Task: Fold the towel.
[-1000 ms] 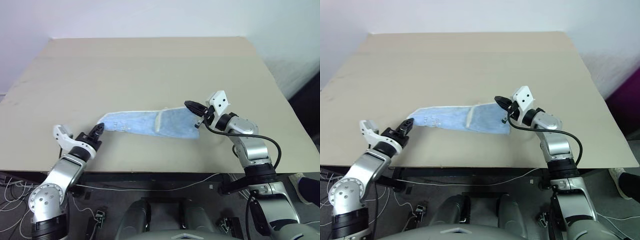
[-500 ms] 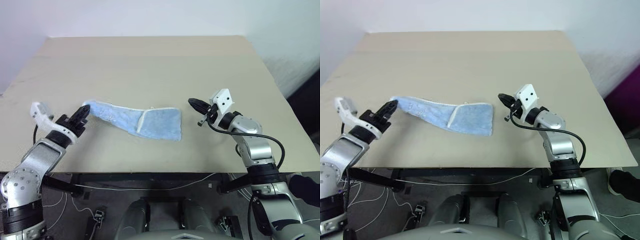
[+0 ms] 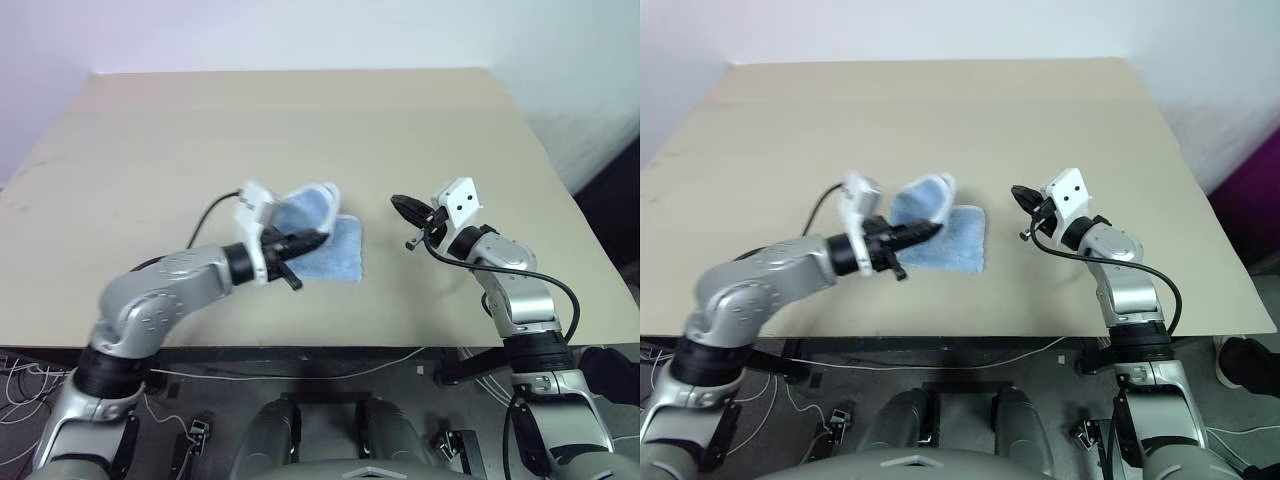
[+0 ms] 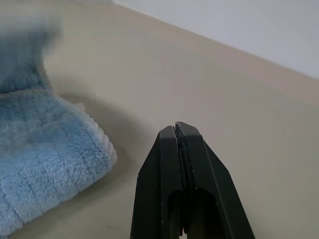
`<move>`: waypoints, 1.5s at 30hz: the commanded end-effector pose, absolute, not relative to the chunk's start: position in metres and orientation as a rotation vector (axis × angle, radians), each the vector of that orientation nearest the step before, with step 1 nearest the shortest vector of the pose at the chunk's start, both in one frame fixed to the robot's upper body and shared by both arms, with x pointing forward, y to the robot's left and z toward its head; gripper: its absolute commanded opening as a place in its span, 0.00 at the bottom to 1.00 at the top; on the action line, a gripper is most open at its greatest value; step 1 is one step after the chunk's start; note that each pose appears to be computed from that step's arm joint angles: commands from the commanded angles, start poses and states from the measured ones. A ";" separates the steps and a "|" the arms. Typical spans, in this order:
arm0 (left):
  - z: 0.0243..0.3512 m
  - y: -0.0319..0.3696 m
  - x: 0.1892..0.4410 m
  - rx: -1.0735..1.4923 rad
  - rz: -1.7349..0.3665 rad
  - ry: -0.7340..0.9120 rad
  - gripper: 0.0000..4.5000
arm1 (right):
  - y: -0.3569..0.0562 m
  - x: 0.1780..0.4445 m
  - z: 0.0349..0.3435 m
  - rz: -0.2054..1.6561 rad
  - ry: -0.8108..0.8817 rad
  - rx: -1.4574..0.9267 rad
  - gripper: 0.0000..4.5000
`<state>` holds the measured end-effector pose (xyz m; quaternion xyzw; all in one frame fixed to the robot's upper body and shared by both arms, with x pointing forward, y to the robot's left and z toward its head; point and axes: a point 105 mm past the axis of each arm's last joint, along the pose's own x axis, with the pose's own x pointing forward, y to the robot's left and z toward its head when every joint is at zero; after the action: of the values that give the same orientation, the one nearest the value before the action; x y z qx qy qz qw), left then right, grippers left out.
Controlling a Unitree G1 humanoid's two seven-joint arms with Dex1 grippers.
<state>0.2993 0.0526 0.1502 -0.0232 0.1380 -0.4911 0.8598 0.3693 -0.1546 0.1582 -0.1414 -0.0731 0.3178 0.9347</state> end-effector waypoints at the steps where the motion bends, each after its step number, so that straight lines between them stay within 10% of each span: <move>1: 0.146 0.042 0.302 0.017 -1.069 0.285 0.01 | -0.161 0.365 0.176 0.616 -0.212 -0.309 0.00; 10: 0.144 0.037 0.307 -0.050 -1.084 0.293 0.01 | -0.167 0.358 0.174 0.591 -0.206 -0.308 0.00; 24: 0.180 0.085 0.310 -0.250 -0.951 0.134 0.98 | -0.151 0.363 0.183 0.643 -0.231 -0.299 0.00; 28: 0.176 0.120 0.341 -0.191 -0.714 0.059 0.91 | -0.127 0.358 0.189 0.730 -0.247 -0.250 0.00; 39: 0.145 0.105 0.352 0.041 -0.745 0.038 0.11 | -0.065 0.355 0.143 0.918 -0.018 -0.153 0.00; 45: 0.097 0.100 0.355 0.208 -0.749 0.138 0.11 | -0.070 0.362 0.087 0.869 0.204 -0.154 0.00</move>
<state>0.3536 0.0990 0.0985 0.0774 0.0739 -0.3673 0.9239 0.3617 -0.0691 0.0927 -0.0669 0.0876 0.4218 0.9000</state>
